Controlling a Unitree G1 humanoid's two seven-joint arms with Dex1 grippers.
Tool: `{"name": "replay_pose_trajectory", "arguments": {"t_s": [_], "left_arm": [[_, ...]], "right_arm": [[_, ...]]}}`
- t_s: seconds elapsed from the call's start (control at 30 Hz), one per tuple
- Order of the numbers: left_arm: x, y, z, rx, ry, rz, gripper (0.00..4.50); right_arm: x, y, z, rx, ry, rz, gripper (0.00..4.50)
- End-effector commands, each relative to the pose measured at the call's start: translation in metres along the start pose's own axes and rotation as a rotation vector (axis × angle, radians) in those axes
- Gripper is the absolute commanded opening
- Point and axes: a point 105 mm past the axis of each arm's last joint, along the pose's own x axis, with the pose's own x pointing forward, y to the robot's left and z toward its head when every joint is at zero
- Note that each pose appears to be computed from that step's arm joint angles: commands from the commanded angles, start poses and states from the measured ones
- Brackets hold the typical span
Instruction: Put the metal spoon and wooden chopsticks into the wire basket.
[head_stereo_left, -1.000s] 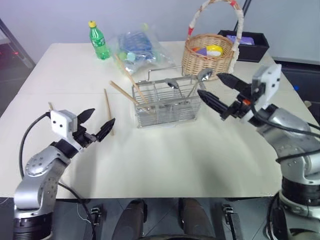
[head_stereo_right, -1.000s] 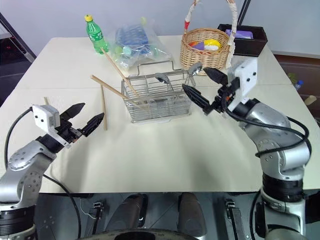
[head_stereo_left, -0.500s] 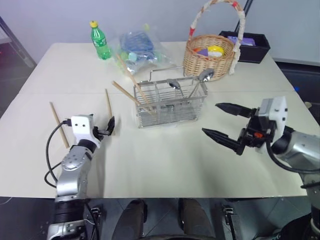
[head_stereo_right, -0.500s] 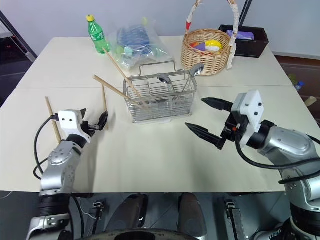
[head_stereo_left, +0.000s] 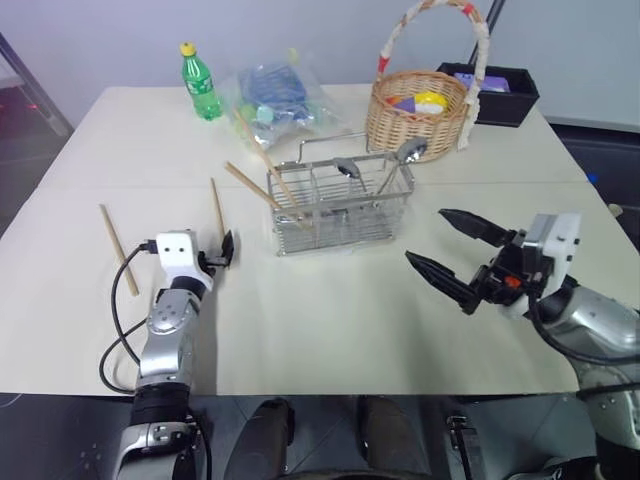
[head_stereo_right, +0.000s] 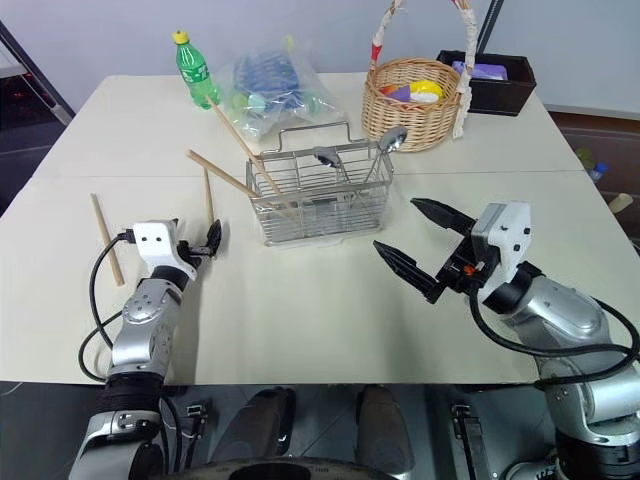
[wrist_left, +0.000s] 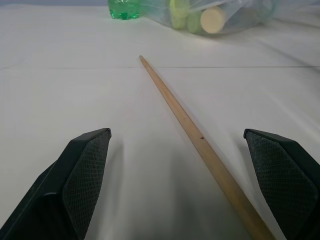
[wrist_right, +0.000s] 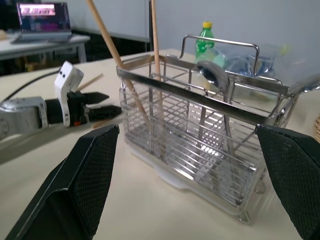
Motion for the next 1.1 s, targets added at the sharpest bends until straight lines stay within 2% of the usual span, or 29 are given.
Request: {"name": "replay_pose_trajectory", "arguments": {"t_s": [0.03,0.27,0.43,0.5,0.63,0.77,0.87,1.1], "left_arm": [[0.001,0.004,0.017,-0.006,-0.061,-0.013,4.5],[0.005,0.008,0.039,0.008,-0.112,0.01,4.5],[0.021,0.008,0.046,-0.056,-0.057,0.113,4.5],[0.029,-0.001,0.053,-0.045,-0.043,0.101,4.5],[0.043,-0.009,0.057,0.011,0.041,0.122,4.5],[0.054,-0.01,0.058,-0.003,0.131,0.173,4.5],[0.059,-0.008,0.053,0.009,0.222,0.232,4.5],[0.061,-0.018,0.04,0.016,0.329,0.271,4.5]], "right_arm": [[0.002,0.006,0.011,-0.039,-0.055,0.002,4.46],[0.003,0.007,0.004,-0.033,-0.06,-0.004,4.46],[0.004,0.011,0.007,-0.031,-0.068,0.017,4.46],[0.006,0.012,0.011,-0.034,-0.076,0.029,4.46],[0.009,0.014,0.016,-0.036,-0.086,0.045,4.46],[0.01,0.014,0.018,-0.033,-0.086,0.048,4.46],[0.01,0.014,0.019,-0.035,-0.083,0.047,4.46],[0.008,0.014,0.023,-0.033,-0.079,0.027,4.46]]}}
